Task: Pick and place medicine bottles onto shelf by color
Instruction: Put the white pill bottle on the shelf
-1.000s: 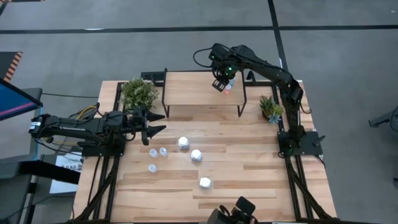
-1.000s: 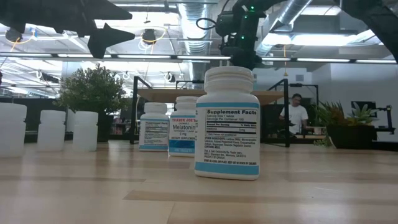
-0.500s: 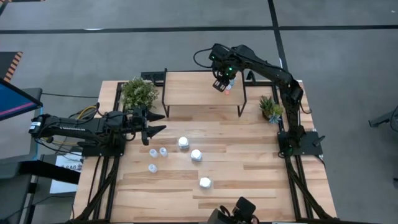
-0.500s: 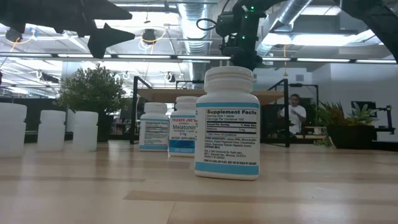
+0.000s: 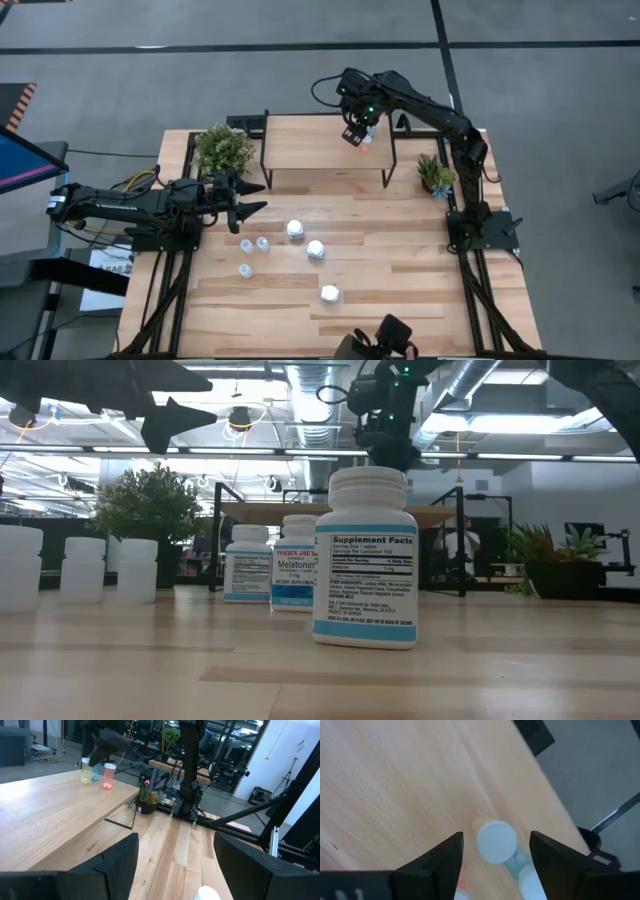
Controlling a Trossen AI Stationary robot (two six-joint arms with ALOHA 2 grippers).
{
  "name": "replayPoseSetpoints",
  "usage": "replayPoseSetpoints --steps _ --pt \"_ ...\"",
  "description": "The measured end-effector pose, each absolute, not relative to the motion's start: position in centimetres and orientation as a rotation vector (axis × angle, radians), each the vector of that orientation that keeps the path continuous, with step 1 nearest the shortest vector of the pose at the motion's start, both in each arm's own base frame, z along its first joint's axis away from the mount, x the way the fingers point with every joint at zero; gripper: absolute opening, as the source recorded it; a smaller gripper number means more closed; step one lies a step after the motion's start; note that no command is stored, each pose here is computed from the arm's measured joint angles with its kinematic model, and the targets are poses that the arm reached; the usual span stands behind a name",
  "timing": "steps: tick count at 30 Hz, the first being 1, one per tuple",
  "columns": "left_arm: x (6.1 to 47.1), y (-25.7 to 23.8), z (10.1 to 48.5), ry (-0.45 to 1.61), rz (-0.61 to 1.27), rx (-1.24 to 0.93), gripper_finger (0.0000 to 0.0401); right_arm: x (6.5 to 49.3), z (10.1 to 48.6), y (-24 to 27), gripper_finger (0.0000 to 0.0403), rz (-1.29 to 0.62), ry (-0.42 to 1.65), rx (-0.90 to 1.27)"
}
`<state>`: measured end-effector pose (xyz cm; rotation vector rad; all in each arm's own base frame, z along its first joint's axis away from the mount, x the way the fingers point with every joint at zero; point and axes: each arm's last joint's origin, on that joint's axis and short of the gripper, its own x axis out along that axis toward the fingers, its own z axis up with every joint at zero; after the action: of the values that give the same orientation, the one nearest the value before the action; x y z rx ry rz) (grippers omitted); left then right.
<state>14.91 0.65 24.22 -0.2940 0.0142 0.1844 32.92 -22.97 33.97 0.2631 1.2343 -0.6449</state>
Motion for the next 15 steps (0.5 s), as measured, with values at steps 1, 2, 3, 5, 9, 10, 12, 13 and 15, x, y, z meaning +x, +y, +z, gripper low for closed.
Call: replayPoseSetpoints --steps 1,2,3,5,9,10,12,13,15 --pt "14.9 0.6 24.2 0.014 0.184 -0.294 0.0245 32.9 34.3 -23.0 0.0249 -0.642 1.225 0.253" --pt "14.9 0.6 24.2 0.014 0.184 -0.294 0.0245 32.9 34.6 -23.0 0.0249 -0.639 1.217 0.245" --pt "14.9 0.6 24.2 0.014 0.184 -0.294 0.0245 32.9 35.0 -22.9 0.0249 -0.641 1.203 0.240" --pt "14.9 0.6 24.2 0.014 0.184 -0.294 0.0245 32.8 36.0 -22.9 0.0249 -0.647 1.169 0.232" --pt "14.9 0.6 24.2 0.014 0.184 -0.294 0.0245 32.4 38.0 -22.2 0.0249 -0.644 1.141 0.220" --pt "14.9 0.6 24.2 0.014 0.184 -0.294 0.0245 32.3 38.5 -21.9 0.0249 -0.645 1.138 0.226" --pt "14.9 0.6 24.2 0.014 0.184 -0.295 0.0245 32.1 39.3 -21.1 0.0249 -0.647 1.138 0.244" --pt "14.9 0.6 24.2 0.014 0.184 -0.295 0.0245 32.0 39.7 -20.6 0.0249 -0.643 1.134 0.245" --pt "14.9 0.6 24.2 0.014 0.184 -0.294 0.0245 31.4 40.3 -19.6 0.0249 -0.619 1.128 0.245"
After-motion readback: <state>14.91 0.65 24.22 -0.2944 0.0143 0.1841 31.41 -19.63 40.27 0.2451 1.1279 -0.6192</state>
